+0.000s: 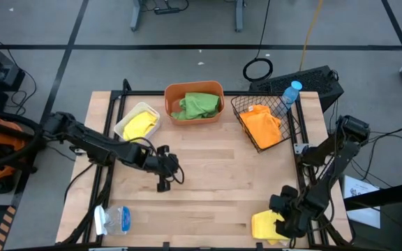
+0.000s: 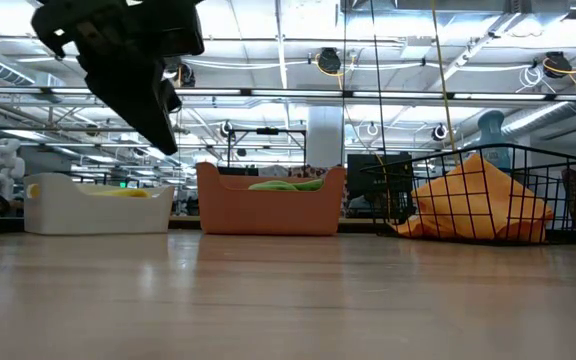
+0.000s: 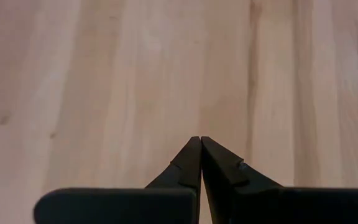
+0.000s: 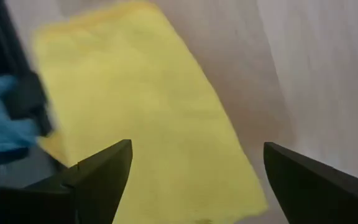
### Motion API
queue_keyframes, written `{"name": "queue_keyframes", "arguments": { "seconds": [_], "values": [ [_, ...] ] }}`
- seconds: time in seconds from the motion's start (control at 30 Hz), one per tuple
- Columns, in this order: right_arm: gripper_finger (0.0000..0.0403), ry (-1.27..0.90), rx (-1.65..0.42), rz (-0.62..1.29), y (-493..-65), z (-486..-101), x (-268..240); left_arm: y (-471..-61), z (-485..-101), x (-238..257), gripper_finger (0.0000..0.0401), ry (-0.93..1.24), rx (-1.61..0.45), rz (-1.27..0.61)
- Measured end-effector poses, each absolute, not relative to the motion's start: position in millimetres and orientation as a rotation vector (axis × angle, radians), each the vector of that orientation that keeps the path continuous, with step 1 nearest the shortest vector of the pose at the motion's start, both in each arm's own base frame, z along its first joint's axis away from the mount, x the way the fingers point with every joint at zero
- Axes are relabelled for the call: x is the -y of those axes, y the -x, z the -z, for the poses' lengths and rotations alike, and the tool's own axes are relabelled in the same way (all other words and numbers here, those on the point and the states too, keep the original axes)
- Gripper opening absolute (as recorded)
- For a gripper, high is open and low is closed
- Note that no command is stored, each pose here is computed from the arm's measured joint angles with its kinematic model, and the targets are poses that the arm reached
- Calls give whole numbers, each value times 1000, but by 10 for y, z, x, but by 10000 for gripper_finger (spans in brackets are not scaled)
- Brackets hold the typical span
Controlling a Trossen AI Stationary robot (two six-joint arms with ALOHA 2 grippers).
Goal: Sort microfiber towel by color & place in baskets
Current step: Put the yellow towel into the white bin
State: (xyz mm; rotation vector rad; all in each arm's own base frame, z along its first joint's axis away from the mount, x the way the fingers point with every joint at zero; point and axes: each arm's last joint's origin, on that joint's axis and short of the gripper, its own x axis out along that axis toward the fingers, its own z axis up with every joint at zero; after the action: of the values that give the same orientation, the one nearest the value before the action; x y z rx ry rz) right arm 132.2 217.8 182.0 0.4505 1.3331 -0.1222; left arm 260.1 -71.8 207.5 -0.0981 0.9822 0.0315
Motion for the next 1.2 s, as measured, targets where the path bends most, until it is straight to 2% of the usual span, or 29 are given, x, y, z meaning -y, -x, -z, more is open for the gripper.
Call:
{"name": "queue_keyframes", "arguments": {
  "seconds": [0.33, 0.63, 0.73, 0.9, 1.2],
  "values": [
    [353, -329, -1401, 226, -1158, -1686, -2183, -2680, -2030, 895, 15, 91, -921, 30],
    [352, -471, -1428, 168, -1085, -1424, -2174, -2691, -2040, 904, 15, 88, -905, 38],
    [338, -494, -1431, 186, -1060, -1358, -2122, -2690, -2040, 904, 15, 80, -905, 42],
    [256, -477, -1440, 208, -1050, -1332, -2090, -2690, -2039, 906, 15, 70, -905, 47],
    [49, -439, -1370, 136, -1112, -1417, -2179, -2745, -2088, 923, 15, 66, -829, 72]
  ]
}}
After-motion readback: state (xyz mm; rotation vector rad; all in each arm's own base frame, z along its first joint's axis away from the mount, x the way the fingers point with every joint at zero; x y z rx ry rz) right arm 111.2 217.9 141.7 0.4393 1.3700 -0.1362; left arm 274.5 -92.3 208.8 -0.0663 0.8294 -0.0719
